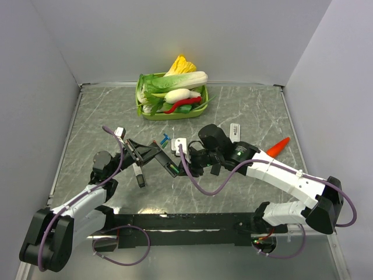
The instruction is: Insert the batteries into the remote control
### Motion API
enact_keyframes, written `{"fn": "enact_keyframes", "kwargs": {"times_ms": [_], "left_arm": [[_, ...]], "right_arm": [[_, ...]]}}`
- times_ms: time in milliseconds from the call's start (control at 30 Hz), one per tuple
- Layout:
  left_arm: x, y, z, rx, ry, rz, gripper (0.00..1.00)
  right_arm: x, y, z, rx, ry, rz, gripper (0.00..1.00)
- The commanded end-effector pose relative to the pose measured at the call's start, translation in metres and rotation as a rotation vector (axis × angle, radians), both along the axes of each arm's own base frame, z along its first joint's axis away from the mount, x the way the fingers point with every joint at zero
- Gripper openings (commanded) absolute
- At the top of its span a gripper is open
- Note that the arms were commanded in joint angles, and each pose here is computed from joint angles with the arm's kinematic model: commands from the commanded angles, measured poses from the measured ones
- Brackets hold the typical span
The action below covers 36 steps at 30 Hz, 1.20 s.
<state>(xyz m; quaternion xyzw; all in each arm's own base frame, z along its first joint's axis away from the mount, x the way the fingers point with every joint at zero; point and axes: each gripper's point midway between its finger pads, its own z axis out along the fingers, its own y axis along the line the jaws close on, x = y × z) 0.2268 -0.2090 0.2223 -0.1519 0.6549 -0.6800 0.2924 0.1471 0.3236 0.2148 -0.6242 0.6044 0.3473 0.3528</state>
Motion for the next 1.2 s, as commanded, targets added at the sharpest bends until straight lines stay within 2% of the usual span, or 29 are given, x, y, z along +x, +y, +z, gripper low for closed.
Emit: {"fn": "enact_keyframes", "kwargs": {"times_ms": [0,600,933,1167], "left_arm": [[0.0,0.002,0.016,-0.028,-0.037,0.007,0.01],[0.0,0.002,0.015,-0.022,-0.036,0.006,0.01],[-0.002,-0.002,0.019,-0.005,-0.052,-0.036,0.01],[-0.004,-0.003,0.023,0.0,-0.064,-0.055,0.01]], "right_arm": [[0.002,0.01,0.024,0.059,-0.034,-0.001,0.36],[0.002,0.014,0.038,0.066,-0.054,-0.029,0.37],[-0.02,-0.008,0.045,0.059,-0.208,0.206,0.51],[-0.021,-0.003,0.041,0.06,-0.258,0.3,0.52]]}}
